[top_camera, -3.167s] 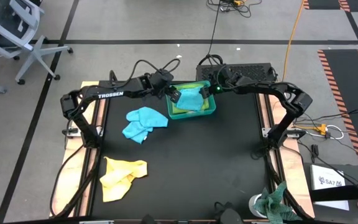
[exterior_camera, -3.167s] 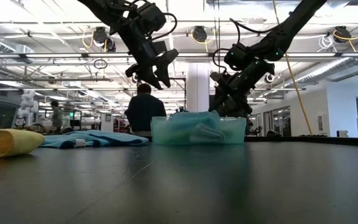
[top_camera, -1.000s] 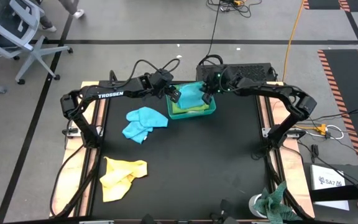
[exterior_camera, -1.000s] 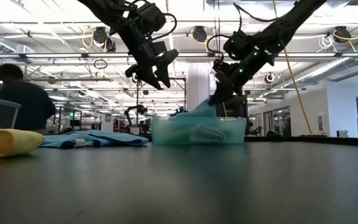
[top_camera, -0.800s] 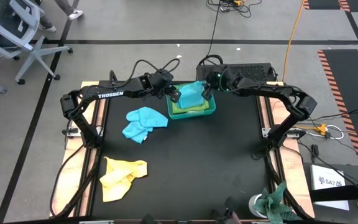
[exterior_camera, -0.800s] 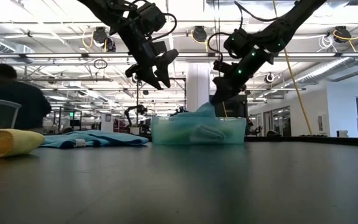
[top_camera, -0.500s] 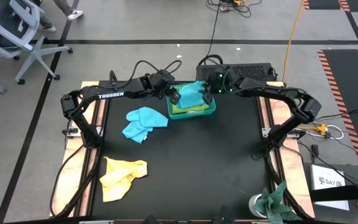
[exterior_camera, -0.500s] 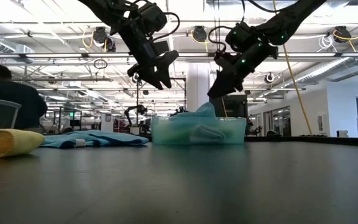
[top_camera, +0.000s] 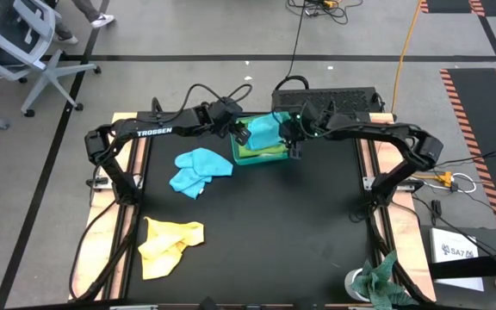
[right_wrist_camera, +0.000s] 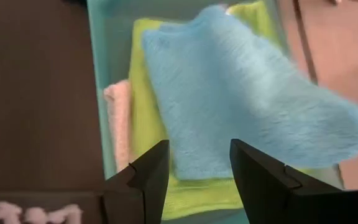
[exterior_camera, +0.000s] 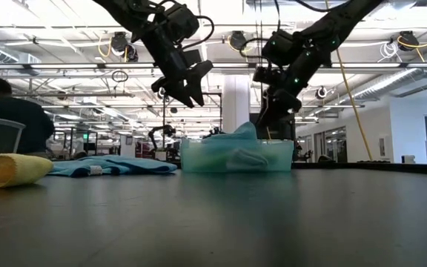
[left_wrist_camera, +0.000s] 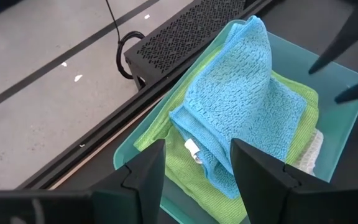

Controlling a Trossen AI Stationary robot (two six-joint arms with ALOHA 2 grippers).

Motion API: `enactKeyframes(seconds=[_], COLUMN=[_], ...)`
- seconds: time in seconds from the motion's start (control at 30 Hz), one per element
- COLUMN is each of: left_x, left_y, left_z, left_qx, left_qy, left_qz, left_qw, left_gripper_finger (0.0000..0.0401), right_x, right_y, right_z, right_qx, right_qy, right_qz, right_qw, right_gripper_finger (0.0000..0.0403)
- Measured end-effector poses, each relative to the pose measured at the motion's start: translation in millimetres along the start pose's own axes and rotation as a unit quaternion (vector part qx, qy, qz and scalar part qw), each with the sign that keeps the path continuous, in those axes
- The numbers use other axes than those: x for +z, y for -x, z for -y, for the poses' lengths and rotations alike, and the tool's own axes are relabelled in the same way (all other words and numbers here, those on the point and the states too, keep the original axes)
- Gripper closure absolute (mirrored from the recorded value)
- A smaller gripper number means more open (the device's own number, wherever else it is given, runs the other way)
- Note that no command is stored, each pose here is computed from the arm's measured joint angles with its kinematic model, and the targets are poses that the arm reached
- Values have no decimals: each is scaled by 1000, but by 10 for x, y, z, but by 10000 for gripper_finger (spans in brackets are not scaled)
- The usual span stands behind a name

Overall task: Fold microfiber towels
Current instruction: Put the blue microfiber towel into the blue bin

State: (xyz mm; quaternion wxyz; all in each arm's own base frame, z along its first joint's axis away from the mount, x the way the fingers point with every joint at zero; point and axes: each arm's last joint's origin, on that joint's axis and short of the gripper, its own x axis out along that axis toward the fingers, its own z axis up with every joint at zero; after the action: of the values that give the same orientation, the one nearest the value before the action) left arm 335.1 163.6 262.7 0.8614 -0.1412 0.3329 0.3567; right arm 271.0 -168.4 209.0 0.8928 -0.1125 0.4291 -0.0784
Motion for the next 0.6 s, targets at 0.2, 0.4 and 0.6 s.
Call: enactKeyframes(seconds=[0.2, 0.4, 0.6], left_x=[-3, -3, -3], left_y=[0, 3, 3], left_z=[-1, 0, 0], left_qx=[0, 0, 0], left_qy=[1, 2, 2], left_qz=[-1, -1, -1], left_qw=[1000, 1000, 1000], left_gripper_finger=[217, 217, 217], right_x=[-62, -69, -72], right_y=[-211, -344, -355], right_z=[-116, -122, -109], right_qx=[31, 29, 12], right_qy=[3, 6, 29], right_qz=[-37, -31, -38], right_qw=[999, 999, 999], right_gripper_finger=[243, 243, 243])
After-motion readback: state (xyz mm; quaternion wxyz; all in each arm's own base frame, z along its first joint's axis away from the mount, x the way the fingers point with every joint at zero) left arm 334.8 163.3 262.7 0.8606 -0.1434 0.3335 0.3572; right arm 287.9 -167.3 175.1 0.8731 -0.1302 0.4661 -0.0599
